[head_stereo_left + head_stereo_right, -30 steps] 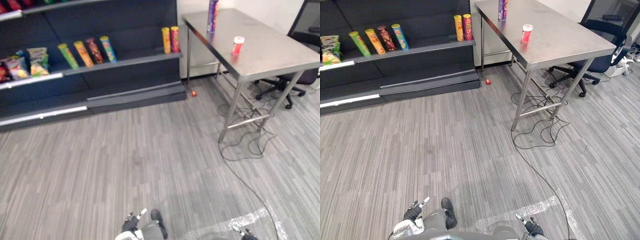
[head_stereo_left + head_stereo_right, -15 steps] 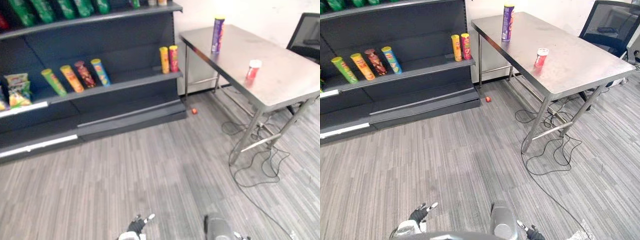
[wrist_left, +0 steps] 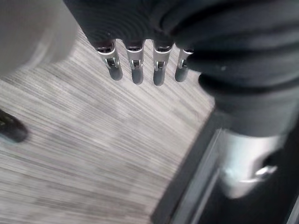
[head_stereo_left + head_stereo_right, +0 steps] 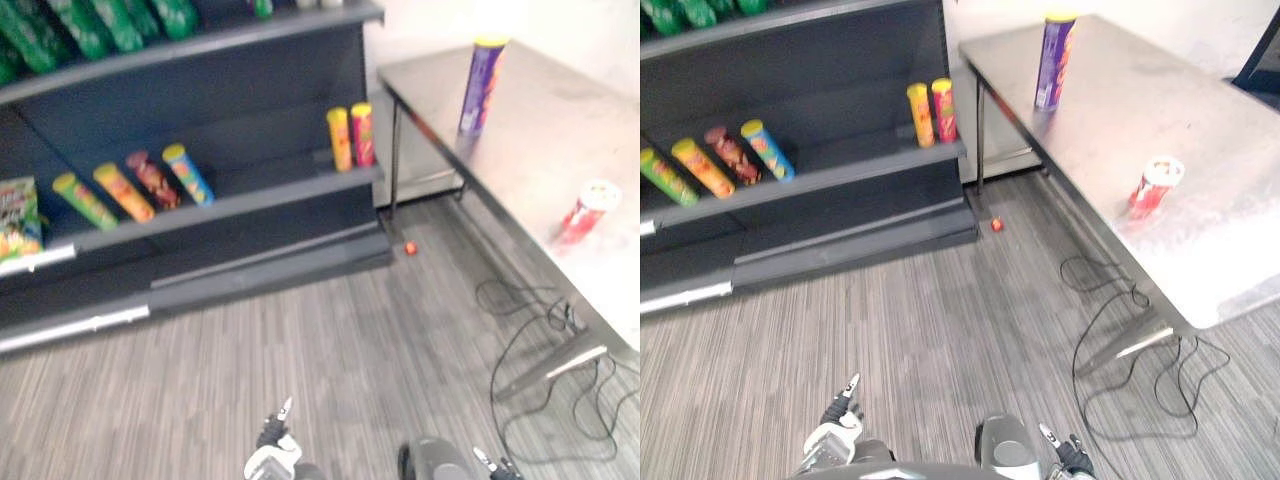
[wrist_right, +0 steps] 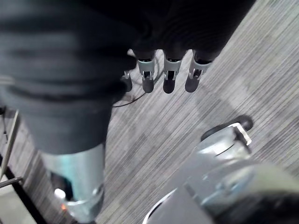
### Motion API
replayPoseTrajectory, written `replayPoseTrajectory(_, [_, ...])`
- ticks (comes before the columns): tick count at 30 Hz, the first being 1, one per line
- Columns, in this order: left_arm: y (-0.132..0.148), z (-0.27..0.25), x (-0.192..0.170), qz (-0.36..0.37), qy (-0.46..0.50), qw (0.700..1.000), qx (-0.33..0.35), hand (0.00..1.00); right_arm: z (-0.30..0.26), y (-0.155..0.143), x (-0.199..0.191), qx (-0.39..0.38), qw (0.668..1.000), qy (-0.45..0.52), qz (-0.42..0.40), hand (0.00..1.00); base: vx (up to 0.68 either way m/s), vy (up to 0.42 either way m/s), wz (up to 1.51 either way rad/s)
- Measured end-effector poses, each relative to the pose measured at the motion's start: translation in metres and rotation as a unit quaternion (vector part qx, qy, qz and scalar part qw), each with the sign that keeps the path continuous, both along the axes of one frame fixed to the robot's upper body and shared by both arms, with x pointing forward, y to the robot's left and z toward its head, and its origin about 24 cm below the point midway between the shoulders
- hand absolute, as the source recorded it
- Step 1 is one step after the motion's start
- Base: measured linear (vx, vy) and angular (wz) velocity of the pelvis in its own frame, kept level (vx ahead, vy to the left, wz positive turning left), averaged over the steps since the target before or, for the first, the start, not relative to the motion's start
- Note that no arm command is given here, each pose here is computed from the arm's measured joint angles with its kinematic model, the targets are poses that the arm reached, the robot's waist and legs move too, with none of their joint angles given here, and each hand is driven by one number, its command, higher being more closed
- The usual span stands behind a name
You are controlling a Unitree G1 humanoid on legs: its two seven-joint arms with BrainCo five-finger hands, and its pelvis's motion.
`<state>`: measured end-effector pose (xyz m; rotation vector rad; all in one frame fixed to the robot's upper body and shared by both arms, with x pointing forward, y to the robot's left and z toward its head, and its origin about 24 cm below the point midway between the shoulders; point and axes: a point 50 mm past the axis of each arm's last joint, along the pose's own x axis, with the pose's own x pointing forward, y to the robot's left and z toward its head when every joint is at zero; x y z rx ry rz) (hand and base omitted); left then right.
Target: Put the gum and the chips on the shelf.
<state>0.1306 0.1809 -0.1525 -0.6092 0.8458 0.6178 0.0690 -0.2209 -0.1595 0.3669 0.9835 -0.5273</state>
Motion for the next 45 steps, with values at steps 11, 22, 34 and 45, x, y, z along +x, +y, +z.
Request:
replayPoseTrajectory(11, [0.021, -0.009, -0.042, 0.047, 0.046, 0.998, 0.019, 0.00, -0.002, -0.002, 0.001, 0.010, 0.999, 0.001, -0.033, 0.00, 0.54, 0.347, -0.88])
replayPoseTrajectory(22, [0.027, -0.007, -0.031, -0.023, 0.061, 0.997, 0.046, 0.00, -0.010, 0.006, -0.031, 0.032, 0.995, 0.046, -0.078, 0.00, 0.41, 0.308, -1.05])
replayPoseTrajectory(34, [-0.001, 0.000, 0.009, -0.100, 0.013, 0.994, 0.036, 0.00, -0.007, -0.014, -0.024, 0.014, 0.996, 0.045, -0.076, 0.00, 0.25, 0.013, -0.99])
replayPoseTrajectory(45, [0.012, -0.005, -0.014, -0.085, 0.033, 0.995, 0.043, 0.00, -0.007, -0.019, -0.033, 0.018, 0.991, 0.047, -0.124, 0.00, 0.14, 0.219, -0.98])
